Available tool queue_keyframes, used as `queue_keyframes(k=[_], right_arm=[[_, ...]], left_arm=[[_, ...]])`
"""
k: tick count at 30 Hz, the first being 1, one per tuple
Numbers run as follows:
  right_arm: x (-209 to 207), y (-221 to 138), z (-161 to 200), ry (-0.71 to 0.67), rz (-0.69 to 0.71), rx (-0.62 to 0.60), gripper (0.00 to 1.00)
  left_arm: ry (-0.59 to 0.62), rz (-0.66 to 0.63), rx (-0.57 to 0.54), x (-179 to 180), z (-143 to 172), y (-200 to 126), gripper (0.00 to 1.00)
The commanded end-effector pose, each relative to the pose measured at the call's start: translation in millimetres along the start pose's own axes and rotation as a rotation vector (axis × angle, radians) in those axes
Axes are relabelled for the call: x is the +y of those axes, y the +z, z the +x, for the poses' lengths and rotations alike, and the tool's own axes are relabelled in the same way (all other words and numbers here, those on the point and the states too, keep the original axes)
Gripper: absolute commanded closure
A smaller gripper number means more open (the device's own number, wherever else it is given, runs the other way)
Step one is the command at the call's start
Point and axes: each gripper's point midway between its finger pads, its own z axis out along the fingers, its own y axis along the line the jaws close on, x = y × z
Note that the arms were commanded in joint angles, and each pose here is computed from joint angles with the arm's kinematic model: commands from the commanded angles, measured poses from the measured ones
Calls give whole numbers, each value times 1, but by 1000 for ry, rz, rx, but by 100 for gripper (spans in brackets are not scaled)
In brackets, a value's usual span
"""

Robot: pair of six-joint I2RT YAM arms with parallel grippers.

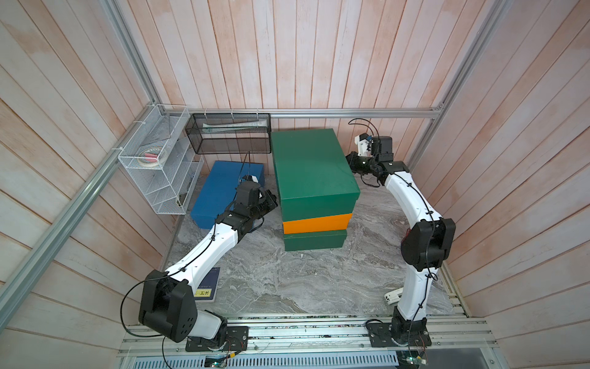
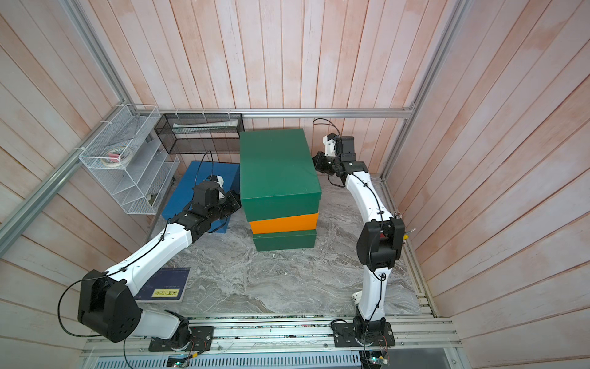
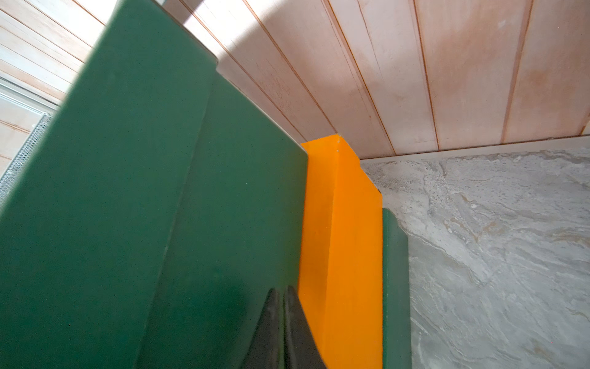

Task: Stack the shoeboxes
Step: Adjust the shoebox.

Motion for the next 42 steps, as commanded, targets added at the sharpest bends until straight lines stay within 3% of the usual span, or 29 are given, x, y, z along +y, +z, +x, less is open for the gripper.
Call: queue_keyframes(k=[1, 16, 30, 42], right_arm=[[2, -8, 5, 2, 1, 1, 91], [-8, -34, 19, 32, 25, -41, 91], [7, -53, 55, 73, -38, -33, 91], [25, -48, 58, 55, -70, -20, 91]], left_arm=[[34, 17, -15, -13, -12, 5, 90], [87, -29, -7, -9, -25, 42, 90], [58, -13, -5, -7, -28, 44, 90], [102, -26, -10, -16, -41, 56, 90]])
